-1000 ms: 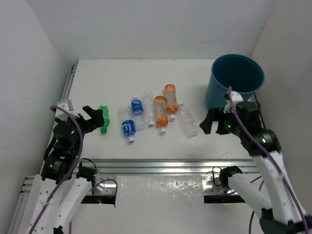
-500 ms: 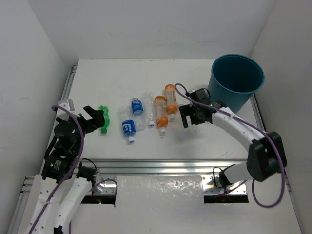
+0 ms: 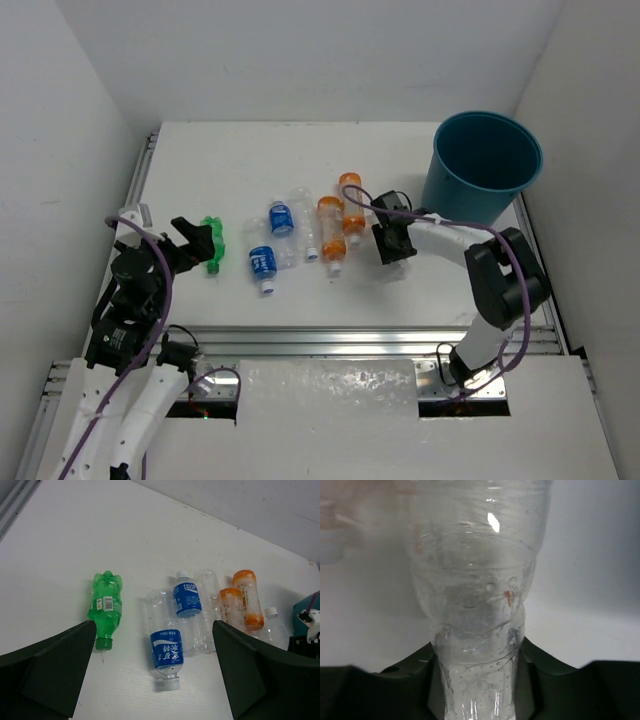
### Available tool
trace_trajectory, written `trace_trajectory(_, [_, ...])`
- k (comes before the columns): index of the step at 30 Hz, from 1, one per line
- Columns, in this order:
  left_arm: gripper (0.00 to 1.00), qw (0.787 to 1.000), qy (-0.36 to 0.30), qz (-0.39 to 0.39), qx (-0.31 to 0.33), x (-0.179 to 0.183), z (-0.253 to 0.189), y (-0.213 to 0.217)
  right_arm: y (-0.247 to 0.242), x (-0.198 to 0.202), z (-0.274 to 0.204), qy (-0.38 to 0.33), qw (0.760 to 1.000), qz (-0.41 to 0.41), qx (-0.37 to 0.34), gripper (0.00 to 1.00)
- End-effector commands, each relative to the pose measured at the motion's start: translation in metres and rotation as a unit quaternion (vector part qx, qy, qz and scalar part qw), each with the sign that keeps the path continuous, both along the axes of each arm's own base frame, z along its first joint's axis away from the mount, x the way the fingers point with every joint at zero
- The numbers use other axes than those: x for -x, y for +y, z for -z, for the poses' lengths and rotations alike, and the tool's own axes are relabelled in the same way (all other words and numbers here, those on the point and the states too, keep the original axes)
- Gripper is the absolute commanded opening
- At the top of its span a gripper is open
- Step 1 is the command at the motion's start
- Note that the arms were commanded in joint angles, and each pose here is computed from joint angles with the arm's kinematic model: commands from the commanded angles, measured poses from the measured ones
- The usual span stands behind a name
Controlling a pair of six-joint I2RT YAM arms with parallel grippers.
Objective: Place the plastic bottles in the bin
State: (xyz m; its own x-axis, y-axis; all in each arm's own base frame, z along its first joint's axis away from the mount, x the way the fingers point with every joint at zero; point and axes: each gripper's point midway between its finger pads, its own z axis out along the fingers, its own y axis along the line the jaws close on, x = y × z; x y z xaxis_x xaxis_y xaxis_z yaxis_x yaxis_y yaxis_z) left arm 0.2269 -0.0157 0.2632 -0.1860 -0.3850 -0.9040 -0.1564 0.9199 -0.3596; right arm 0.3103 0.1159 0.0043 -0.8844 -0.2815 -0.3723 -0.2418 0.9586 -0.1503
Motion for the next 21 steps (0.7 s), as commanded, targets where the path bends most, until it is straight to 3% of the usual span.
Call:
trace_trajectory(1, [1.0, 1.0, -0.018, 0.0, 0.002, -0.004, -0.01, -0.001, -0.015, -0.007, -0.038, -0.069, 0.996, 0.054, 0.008, 0.35])
trace_trajectory(9, [1.0, 1.0, -0.007, -0.006, -0.002, -0.007, -0.005, 0.001, 0.002, -0.003, -0.154, -0.162, 0.983, 0.029, -0.08, 0.32])
trace_trajectory(13, [1.0, 1.0, -0.001, -0.009, -0.002, -0.008, -0.003, 0.001, 0.011, -0.012, -0.243, -0.246, 0.961, 0.002, -0.129, 0.32])
trace_trajectory(16, [1.0, 1.0, 0.003, -0.009, -0.003, -0.009, -0.002, 0.001, -0.006, -0.039, -0.294, -0.312, 0.946, 0.011, -0.086, 0.31])
trace_trajectory(21, [1.0, 1.0, 0.008, -0.015, -0.004, -0.01, 0.001, 0.003, -0.057, -0.091, -0.312, -0.304, 0.946, 0.095, -0.062, 0.31])
